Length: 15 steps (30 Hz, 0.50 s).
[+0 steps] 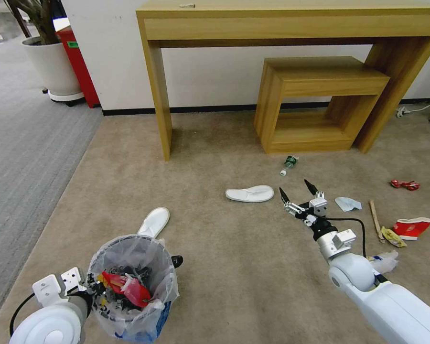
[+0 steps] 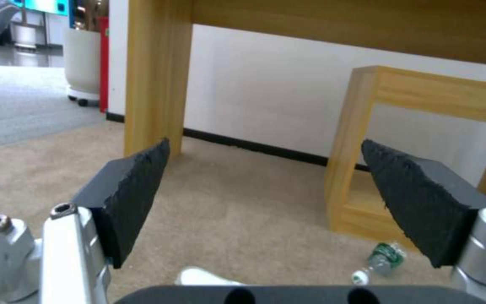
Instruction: Pick up the trash bin and place the garbage on the floor into it.
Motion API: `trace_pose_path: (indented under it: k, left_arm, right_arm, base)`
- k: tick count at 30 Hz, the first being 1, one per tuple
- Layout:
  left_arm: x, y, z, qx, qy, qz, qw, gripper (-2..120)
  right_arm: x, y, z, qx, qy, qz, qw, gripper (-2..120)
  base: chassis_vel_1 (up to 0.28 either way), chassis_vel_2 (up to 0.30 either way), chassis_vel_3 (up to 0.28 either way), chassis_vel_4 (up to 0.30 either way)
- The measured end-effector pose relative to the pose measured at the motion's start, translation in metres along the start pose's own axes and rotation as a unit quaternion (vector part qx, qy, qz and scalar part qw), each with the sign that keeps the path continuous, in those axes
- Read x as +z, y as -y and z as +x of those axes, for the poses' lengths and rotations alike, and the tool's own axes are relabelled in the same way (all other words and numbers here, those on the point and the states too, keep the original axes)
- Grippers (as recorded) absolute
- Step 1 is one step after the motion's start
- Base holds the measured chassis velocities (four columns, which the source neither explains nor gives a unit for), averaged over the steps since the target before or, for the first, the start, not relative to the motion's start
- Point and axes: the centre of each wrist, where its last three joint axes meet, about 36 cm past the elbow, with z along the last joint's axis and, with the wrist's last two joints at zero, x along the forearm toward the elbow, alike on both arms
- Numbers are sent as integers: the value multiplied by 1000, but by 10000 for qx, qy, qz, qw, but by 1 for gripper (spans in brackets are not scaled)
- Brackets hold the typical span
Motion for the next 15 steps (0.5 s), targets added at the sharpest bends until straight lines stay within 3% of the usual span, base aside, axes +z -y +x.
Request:
trace_pose_path:
  k: [9,15]
  left_arm:
    - [0,1,-1,12,12,-14,10000,0]
    - [0,1,-1,13,15,-21,10000,0]
  right_arm:
    - [0,-1,1,-29,29,12,10000,88]
    - [1,-1,1,-47,40,27,10000,88]
  base:
    - [86,103,-93,-96]
    - [21,24,-9,-22]
